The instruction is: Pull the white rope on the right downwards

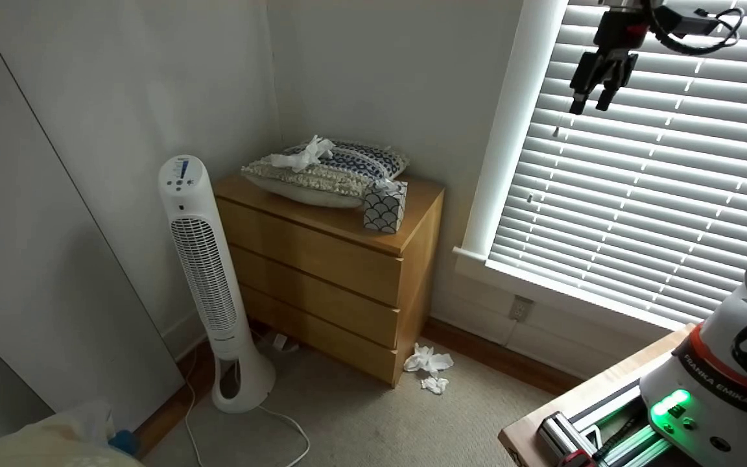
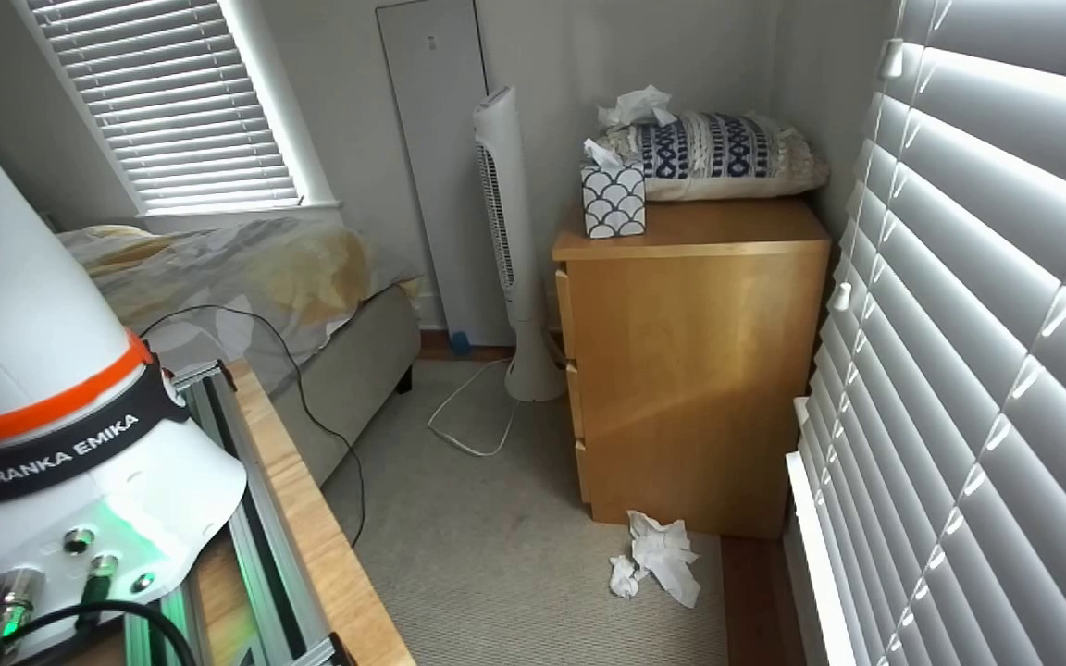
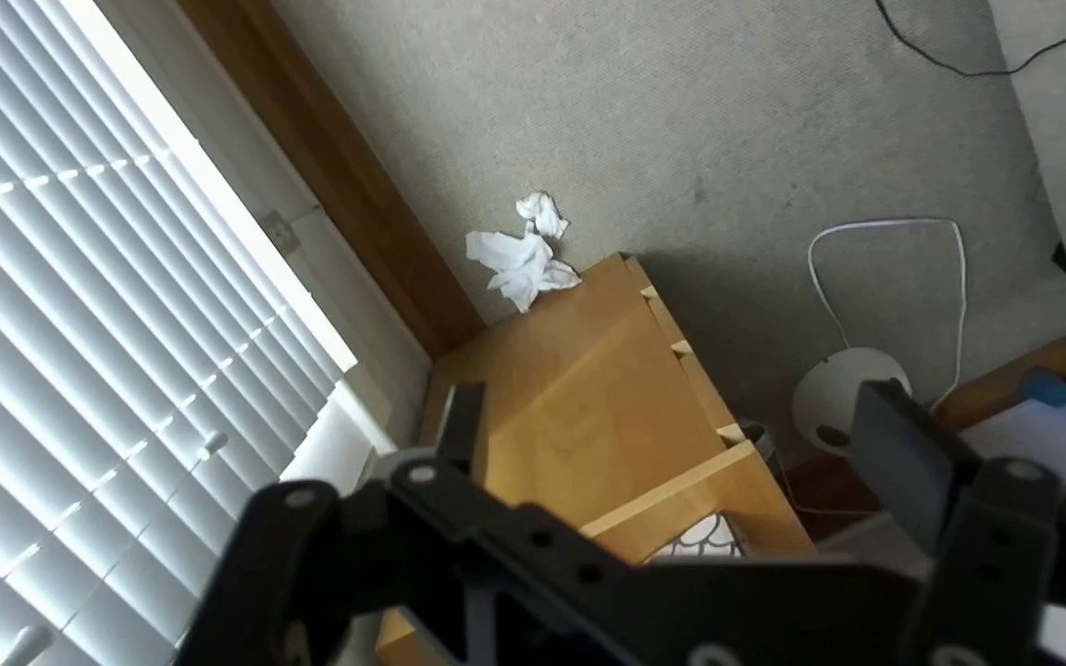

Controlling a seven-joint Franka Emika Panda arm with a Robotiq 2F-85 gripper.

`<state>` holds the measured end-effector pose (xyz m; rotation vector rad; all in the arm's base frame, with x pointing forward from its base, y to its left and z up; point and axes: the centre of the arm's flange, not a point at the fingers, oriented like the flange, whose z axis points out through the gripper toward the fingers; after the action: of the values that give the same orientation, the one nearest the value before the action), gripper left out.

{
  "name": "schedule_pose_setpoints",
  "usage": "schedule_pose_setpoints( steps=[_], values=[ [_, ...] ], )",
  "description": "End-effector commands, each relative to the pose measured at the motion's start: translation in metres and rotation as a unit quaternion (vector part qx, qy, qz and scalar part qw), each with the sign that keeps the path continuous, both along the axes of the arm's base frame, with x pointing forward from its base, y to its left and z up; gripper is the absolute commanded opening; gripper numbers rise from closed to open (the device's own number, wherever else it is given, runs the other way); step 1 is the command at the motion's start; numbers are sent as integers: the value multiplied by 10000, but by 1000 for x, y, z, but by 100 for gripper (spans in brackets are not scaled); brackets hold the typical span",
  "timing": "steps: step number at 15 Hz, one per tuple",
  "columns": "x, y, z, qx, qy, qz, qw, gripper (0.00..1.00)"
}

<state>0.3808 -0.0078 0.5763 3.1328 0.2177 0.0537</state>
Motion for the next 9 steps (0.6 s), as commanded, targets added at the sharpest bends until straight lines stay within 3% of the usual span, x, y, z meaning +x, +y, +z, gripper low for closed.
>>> schedule_pose_setpoints(
  steps=[1, 4, 5, 9],
  values=[
    [-10, -50, -20, 210, -448, 239, 9985, 100],
    [-5, -92, -34, 63, -750, 129, 9971, 100],
    [2, -73, -21, 145, -575, 112, 9982, 100],
    [0, -91, -29, 139, -665, 69, 9977, 100]
  ],
)
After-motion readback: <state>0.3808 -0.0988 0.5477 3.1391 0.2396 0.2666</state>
